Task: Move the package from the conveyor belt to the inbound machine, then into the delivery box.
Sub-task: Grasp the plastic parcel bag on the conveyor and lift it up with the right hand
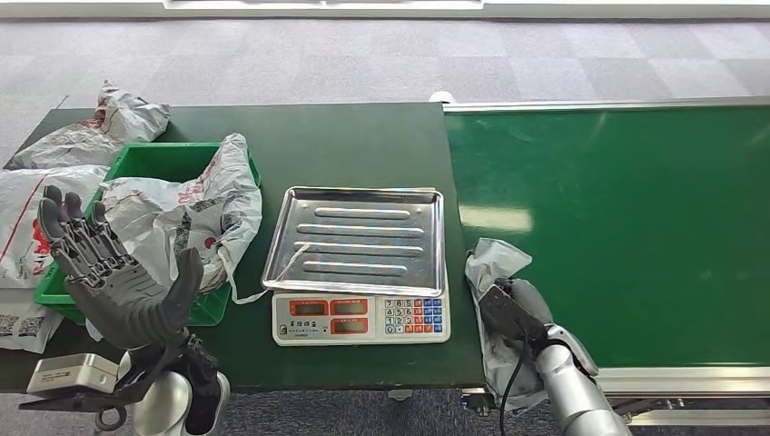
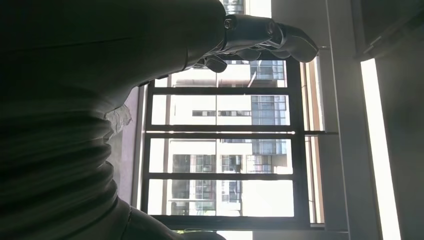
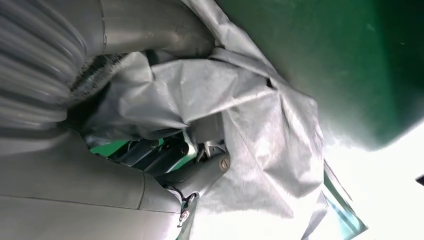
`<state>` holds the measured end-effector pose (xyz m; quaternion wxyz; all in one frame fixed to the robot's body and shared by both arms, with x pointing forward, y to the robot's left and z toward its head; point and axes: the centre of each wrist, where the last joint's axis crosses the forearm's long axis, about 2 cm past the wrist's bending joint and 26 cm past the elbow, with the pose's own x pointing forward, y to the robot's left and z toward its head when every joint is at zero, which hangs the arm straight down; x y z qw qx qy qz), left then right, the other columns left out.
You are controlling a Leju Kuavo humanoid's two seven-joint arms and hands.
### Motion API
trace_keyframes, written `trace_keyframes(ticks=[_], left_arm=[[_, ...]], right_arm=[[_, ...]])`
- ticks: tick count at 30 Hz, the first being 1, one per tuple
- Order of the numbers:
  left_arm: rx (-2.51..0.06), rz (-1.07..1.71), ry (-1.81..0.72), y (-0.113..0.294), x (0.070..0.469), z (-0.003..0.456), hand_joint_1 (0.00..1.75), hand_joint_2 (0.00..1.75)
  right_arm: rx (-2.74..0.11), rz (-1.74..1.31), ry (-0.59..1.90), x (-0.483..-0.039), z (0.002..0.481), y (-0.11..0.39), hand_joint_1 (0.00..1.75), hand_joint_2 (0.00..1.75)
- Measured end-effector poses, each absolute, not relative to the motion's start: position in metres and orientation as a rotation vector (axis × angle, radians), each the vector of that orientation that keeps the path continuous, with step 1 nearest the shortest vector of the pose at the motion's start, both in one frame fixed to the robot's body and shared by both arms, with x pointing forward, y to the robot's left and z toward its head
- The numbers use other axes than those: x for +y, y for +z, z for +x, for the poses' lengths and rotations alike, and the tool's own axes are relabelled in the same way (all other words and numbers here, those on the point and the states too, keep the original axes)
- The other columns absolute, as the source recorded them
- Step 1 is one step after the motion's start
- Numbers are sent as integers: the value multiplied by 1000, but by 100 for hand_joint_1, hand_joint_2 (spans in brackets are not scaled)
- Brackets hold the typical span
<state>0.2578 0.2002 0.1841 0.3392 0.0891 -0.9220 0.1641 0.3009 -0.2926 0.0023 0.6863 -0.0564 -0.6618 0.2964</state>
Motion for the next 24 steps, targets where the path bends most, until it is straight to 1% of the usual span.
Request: trace_keyframes(ticks=[5,8,10,13,17,20,24], left_arm=[[-2401,236,428,184,201,256,0,175],[-2399,241,430,184,201,253,0,175],[-2399,245,430,183,202,251,0,175],[-2400,250,429,184,202,250,0,175],[-2397,263,433,184,201,249,0,175],[-2394,273,439,183,201,249,0,175],[-2390,284,447,183,201,248,0,175]], right_arm=[[-1538,-184,662,-290,300,9,175,175],[-1657,-298,570,-287,298,21,175,175],[-1770,-407,453,-285,297,40,175,175],[-1965,-592,270,-284,295,84,175,175],[-2181,-866,109,-281,284,143,175,175],[-2276,-1065,27,-276,273,174,175,175],[-2340,-1255,-64,-272,262,201,175,175]])
